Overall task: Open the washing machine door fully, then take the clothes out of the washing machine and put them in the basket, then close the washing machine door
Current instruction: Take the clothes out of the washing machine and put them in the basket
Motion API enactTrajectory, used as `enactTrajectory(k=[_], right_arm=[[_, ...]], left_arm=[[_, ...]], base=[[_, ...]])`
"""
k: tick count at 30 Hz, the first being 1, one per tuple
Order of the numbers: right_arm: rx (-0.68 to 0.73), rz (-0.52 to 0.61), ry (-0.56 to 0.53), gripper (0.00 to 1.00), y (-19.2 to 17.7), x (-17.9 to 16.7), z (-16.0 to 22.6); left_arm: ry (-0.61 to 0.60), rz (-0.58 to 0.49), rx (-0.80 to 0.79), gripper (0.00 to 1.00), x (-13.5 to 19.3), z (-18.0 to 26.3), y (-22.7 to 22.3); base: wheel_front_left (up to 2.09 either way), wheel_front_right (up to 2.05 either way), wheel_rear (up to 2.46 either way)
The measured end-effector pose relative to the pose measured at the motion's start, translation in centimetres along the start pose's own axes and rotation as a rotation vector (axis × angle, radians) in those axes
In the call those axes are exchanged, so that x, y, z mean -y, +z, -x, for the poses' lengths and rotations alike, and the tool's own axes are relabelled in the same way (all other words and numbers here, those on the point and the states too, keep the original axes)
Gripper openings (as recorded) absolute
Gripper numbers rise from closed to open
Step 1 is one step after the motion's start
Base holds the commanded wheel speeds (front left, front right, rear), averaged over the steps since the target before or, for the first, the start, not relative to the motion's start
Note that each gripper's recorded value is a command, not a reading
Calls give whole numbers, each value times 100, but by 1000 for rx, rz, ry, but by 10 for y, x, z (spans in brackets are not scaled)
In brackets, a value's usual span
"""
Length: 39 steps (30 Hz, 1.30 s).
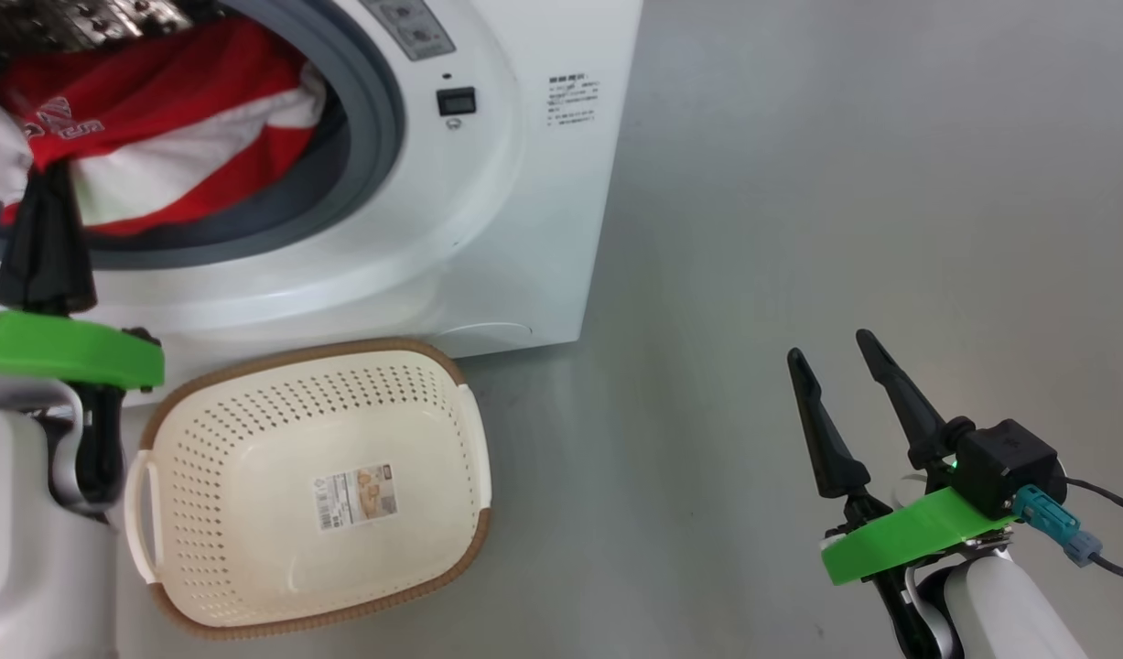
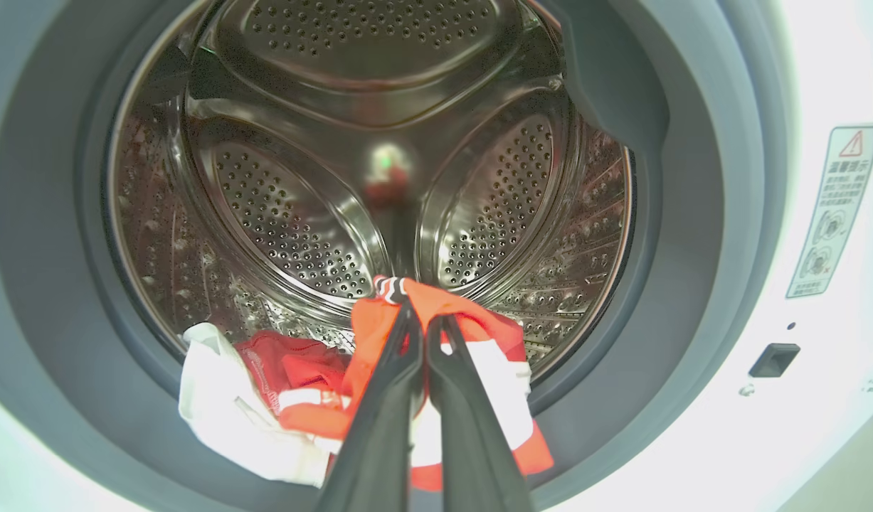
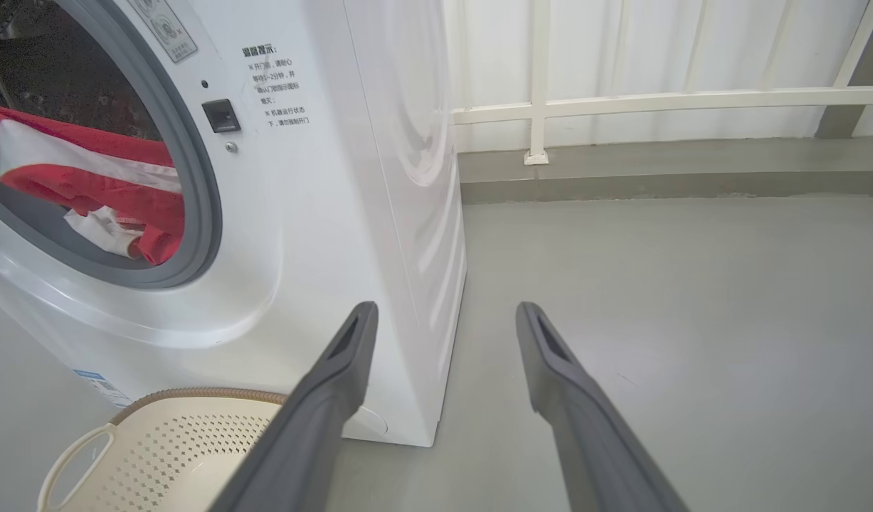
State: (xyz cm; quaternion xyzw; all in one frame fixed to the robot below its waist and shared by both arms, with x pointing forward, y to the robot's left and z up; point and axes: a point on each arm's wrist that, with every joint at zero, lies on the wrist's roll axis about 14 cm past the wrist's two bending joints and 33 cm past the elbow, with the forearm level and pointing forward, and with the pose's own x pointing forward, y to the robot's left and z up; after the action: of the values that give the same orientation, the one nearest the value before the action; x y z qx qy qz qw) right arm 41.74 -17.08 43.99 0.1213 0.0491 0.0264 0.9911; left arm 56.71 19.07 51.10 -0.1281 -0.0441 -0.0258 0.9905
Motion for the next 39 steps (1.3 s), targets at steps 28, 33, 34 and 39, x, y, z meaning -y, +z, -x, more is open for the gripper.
enactTrajectory(k=[28, 33, 34, 39], right_arm=[[8, -6, 17, 100, 3, -7, 4], [-4, -7, 16, 100, -2, -6, 3], [-6, -7, 15, 100, -3, -6, 2], [-18, -8, 11, 100, -7, -4, 1]], left_arm=[[10, 4, 363, 0, 10, 72, 103], [10, 1, 351, 0, 11, 75, 96], [10, 4, 337, 0, 11, 76, 91], [8, 7, 247, 0, 14, 78, 60]], base=[[0, 0, 0], [0, 0, 0], [0, 0, 0], [0, 0, 0]])
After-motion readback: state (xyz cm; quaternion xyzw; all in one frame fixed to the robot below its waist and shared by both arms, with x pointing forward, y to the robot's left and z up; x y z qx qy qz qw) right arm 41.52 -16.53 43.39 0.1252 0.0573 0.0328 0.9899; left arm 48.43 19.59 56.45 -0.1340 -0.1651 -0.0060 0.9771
